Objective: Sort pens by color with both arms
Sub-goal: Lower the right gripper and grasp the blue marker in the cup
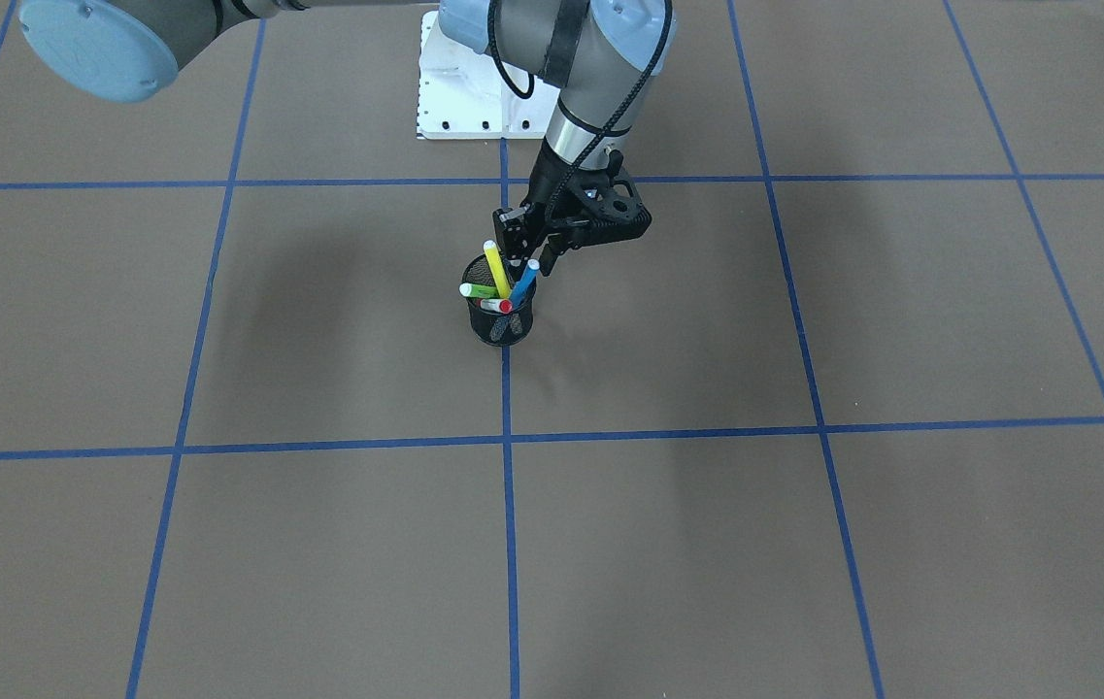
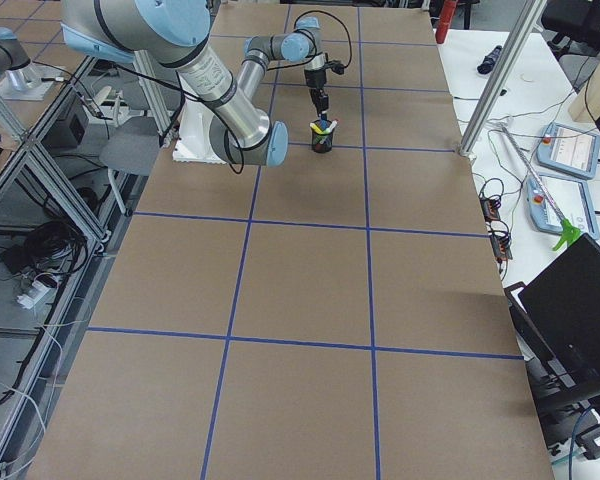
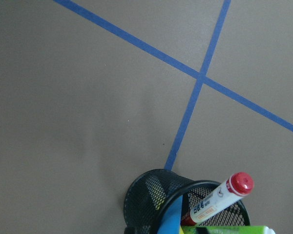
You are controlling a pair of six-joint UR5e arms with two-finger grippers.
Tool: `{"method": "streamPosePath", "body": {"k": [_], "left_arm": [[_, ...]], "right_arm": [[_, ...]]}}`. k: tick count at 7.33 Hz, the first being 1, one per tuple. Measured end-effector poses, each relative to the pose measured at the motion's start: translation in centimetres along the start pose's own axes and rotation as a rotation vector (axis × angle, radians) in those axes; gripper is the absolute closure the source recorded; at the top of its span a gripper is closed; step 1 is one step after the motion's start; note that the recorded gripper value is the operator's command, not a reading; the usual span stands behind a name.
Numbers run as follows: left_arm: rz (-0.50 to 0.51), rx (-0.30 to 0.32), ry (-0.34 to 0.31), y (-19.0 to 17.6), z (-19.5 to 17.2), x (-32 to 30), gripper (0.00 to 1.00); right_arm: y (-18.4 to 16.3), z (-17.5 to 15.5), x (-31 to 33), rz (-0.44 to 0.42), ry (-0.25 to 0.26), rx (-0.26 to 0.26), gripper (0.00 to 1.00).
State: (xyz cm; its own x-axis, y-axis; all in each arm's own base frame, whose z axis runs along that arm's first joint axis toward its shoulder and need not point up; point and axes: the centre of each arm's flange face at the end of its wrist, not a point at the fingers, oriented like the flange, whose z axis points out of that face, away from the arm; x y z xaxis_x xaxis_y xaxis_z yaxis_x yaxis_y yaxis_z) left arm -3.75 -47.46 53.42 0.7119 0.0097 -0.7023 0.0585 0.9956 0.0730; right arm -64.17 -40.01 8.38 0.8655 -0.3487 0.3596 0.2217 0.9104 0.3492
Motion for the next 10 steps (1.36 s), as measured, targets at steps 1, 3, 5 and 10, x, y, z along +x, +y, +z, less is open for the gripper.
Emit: {"method": "streamPosePath", "body": {"k": [1,3,5,10], "left_arm": [[-0.001,-0.001,0.0,0.1,0.0,-0.1,0.0],[-0.003,-0.003,-0.001,0.2,0.1,-0.2,0.0],[-0.003,-0.005,-0.001,0.3,0.2,-0.2,0.0],[-0.004,-0.005,0.0,0.3,0.2,-0.3,0.0]], "right_arm": [[0.0,0.0,-0.1,-0.001,0.002,0.001,0.97],[0.2,0.1,-0.3,-0.004,0.007,0.005,1.0],[0.3,0.1,-0.3,-0.004,0.013,0.011,1.0],[1.1,-4.4,1.2,-0.002,0.001,0.032,1.0]]}}
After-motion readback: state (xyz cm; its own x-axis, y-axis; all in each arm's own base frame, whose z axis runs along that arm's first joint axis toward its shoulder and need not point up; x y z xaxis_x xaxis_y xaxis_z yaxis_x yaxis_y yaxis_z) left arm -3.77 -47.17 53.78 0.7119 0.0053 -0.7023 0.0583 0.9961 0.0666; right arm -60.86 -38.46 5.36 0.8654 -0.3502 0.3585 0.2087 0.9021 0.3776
